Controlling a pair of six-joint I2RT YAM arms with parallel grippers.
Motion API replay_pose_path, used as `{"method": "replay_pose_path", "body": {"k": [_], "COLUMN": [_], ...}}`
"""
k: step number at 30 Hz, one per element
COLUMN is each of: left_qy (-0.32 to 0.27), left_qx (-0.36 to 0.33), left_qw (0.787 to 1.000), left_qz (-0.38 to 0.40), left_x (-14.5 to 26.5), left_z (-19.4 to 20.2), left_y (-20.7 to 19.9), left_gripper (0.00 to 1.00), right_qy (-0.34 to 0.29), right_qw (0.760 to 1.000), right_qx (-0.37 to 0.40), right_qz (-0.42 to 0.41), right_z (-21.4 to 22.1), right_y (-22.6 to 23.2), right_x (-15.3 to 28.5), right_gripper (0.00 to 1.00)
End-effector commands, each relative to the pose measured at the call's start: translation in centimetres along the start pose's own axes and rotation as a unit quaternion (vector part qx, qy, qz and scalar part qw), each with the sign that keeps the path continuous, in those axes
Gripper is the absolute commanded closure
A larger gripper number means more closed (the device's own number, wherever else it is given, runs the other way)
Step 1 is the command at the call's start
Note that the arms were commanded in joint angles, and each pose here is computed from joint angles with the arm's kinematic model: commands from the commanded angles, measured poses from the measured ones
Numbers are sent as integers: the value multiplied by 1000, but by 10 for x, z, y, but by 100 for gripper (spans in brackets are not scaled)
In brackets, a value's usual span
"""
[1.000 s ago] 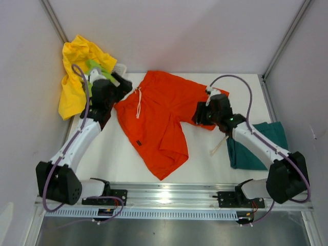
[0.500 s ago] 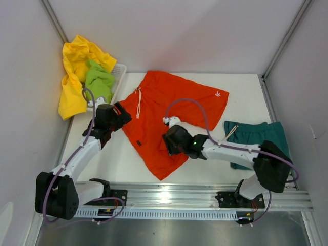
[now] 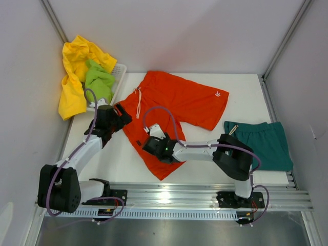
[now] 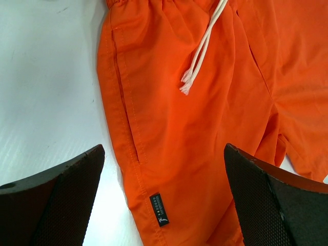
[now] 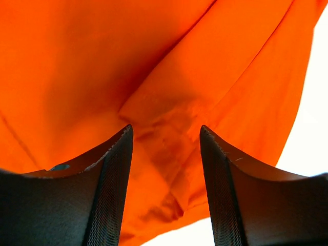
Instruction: Fold and stack the shorts
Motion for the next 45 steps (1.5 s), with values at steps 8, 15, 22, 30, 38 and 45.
{"method": "replay_pose_path", "body": {"k": [8, 15, 22, 30, 38, 45], "left_qy": [-2, -4, -2, -2, 6, 13], "left_qx": [-8, -9, -11, -13, -13, -12], "left_qw": [1000, 1000, 1000, 999, 999, 999], "left_qz": [22, 27, 28, 34, 33, 30], "left_x": [-4, 0, 2, 4, -1, -5], "left_z": [-3, -4, -4, -4, -2, 1], "left_y": [-2, -2, 0, -1, -1, 0], "left_gripper": [1, 1, 1, 1, 1, 1], "right_qy": [-32, -39, -52, -54, -16, -8], "right_qw": [996, 993, 989, 976, 957, 942], "right_qx": [-3, -5, -11, -19, -4, -32], "right_qz": [89, 115, 140, 209, 290, 334], "right_z": [-23, -25, -32, -27, 11, 30], "right_y": [-6, -4, -6, -44, -105, -139], "right_x": [-7, -16, -22, -3, 19, 36], "right_gripper": [46, 66, 96, 100, 100, 100]}}
Point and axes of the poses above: each gripper's point midway between its finger pads, its own x axis back along the fingers, its own y axis along the line the jaws close on, z = x × y, the point moved 5 cm from there along x, back along the fingers, and after that the axes turned 11 degrees about x, right-handed, at the moved point
